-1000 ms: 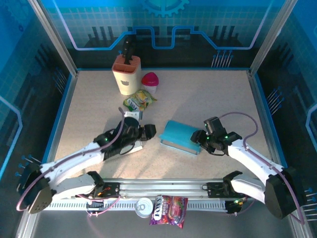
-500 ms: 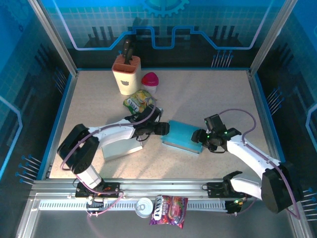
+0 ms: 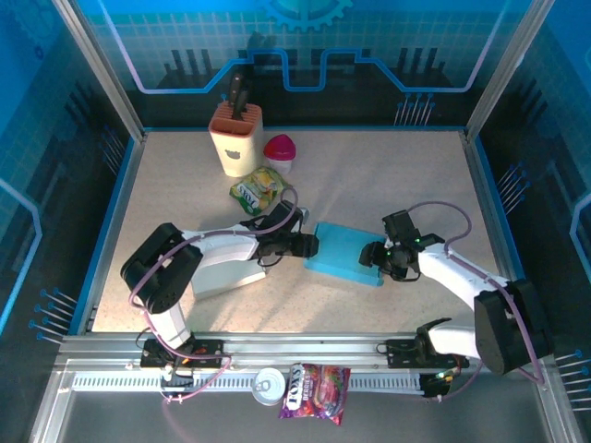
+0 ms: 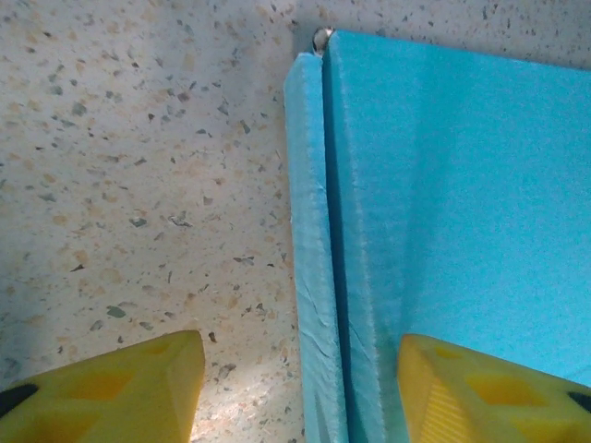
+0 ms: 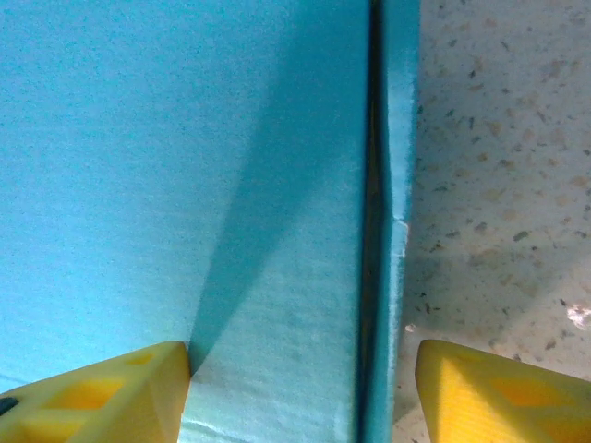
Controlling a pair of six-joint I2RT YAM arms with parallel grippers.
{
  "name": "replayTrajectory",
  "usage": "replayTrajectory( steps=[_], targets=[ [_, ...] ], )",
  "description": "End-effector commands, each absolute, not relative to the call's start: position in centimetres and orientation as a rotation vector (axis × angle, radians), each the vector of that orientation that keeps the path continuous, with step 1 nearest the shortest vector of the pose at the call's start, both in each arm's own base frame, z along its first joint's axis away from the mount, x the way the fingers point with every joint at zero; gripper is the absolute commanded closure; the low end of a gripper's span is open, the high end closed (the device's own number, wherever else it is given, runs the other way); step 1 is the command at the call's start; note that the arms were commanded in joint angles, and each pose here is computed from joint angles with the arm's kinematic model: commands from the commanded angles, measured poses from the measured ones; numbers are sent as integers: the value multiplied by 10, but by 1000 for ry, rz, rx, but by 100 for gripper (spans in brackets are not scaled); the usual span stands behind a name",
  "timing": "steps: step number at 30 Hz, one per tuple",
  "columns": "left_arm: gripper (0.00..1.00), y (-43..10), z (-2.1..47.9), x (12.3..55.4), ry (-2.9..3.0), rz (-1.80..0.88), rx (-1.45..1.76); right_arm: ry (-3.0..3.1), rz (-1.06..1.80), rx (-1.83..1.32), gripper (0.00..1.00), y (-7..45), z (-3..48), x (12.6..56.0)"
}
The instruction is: Fold the paper box
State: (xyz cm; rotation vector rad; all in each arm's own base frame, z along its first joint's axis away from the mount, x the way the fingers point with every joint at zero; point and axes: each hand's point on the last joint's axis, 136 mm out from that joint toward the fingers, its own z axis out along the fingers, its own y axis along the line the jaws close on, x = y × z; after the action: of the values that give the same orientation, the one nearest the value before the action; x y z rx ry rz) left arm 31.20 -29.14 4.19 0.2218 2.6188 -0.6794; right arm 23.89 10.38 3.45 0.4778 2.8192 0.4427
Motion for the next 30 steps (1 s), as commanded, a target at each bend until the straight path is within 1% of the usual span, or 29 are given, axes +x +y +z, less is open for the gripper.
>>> replayTrajectory(
  steps=[1,4,6,9,12,14,17,19,21,23,25,28,30],
  targets=[
    [46,-295,32,308,2626,-738,222,2852,442,460,36,101,22,236],
    [50,-295,30,307,2624,-747,207,2857,444,460,39,99,18,238],
    [53,-294,29,306,2628,-745,208,2859,448,458,40,99,17,239],
    [54,-292,26,305,2635,-733,204,2870,454,455,40,100,18,240],
    [58,-292,26,304,2629,-745,198,2869,468,457,41,102,18,241],
    [63,-293,28,304,2621,-757,191,2859,504,444,42,106,18,243],
    [66,-288,29,303,2609,-749,173,2841,564,411,45,113,23,245],
    [72,-283,27,303,2605,-752,151,2827,595,391,45,116,28,247],
    [75,-280,26,303,2600,-770,134,2814,615,379,44,118,35,250],
    [77,-276,25,303,2590,-784,118,2793,646,383,42,117,41,254],
    [83,-273,24,303,2581,-804,109,2765,691,391,35,115,47,258],
    [88,-268,21,304,2583,-814,94,2730,762,419,25,109,51,265],
    [90,-265,19,304,2584,-817,85,2702,811,429,20,106,53,269]
  ],
)
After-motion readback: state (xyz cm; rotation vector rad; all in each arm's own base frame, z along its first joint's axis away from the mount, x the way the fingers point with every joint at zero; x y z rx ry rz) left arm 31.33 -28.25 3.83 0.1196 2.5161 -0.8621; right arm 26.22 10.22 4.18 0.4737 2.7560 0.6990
